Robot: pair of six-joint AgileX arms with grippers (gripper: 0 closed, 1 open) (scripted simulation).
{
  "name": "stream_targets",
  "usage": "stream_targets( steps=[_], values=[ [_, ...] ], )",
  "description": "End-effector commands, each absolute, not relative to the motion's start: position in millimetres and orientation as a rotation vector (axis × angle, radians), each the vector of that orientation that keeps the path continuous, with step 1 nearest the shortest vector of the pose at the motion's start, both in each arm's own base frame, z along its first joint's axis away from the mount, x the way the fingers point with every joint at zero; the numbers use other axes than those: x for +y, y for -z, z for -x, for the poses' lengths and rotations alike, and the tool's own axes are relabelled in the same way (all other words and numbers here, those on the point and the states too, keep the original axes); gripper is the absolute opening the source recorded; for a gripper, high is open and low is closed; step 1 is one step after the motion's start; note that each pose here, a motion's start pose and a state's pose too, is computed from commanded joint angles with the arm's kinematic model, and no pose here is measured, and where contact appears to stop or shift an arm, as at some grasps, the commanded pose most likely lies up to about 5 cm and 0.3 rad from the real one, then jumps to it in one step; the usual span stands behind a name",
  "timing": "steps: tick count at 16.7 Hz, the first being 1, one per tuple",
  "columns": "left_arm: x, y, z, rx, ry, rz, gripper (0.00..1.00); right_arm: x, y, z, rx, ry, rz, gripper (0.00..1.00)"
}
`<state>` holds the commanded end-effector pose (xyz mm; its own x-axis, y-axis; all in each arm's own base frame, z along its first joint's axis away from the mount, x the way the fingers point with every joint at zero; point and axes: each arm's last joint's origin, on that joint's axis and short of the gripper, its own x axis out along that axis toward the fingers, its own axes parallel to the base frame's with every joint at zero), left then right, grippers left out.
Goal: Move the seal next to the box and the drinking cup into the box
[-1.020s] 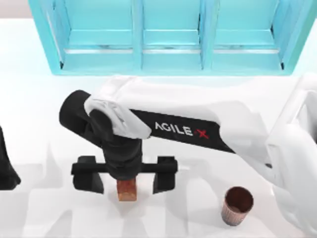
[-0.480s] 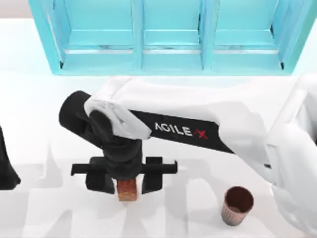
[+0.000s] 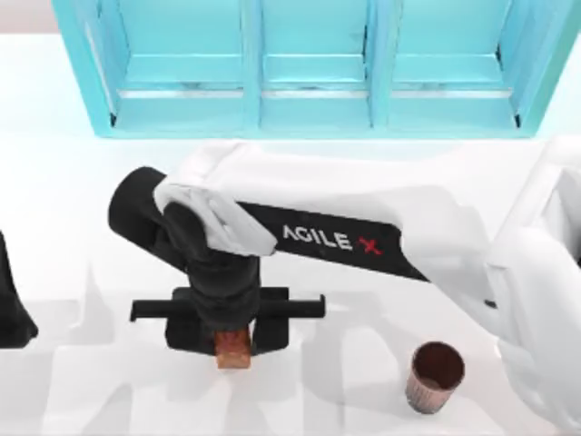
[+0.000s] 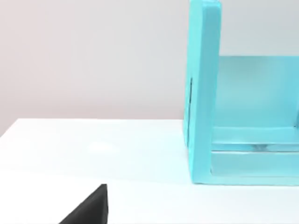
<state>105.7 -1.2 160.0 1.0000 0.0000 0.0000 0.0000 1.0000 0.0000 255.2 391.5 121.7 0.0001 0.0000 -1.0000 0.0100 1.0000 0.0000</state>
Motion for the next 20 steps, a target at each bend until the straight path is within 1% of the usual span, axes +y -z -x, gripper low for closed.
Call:
stream_targets(
  steps=[8,10,15,17,20],
  values=[
    [-1.2,-160.0,-105.7,0.0,0.0,0.0,1.0,386.1,-126.4,-257.9,1.571,0.014,-0.012,0.0],
    [-1.2,-160.0,-105.7,0.0,0.0,0.0,1.0,371.8,-142.1,-261.8,1.57,0.018,-0.017,0.0],
    [-1.2,-160.0,-105.7,0.0,0.0,0.0,1.0,313.9,-206.6,-258.7,1.562,0.006,-0.021,0.0],
    [-1.2,-160.0,-105.7,0.0,0.0,0.0,1.0,296.5,-218.9,-255.9,1.568,0.009,-0.013,0.0],
    [-1.2,-160.0,-105.7,0.0,0.0,0.0,1.0,290.9,-222.2,-255.0,1.57,0.009,-0.011,0.0]
  ],
)
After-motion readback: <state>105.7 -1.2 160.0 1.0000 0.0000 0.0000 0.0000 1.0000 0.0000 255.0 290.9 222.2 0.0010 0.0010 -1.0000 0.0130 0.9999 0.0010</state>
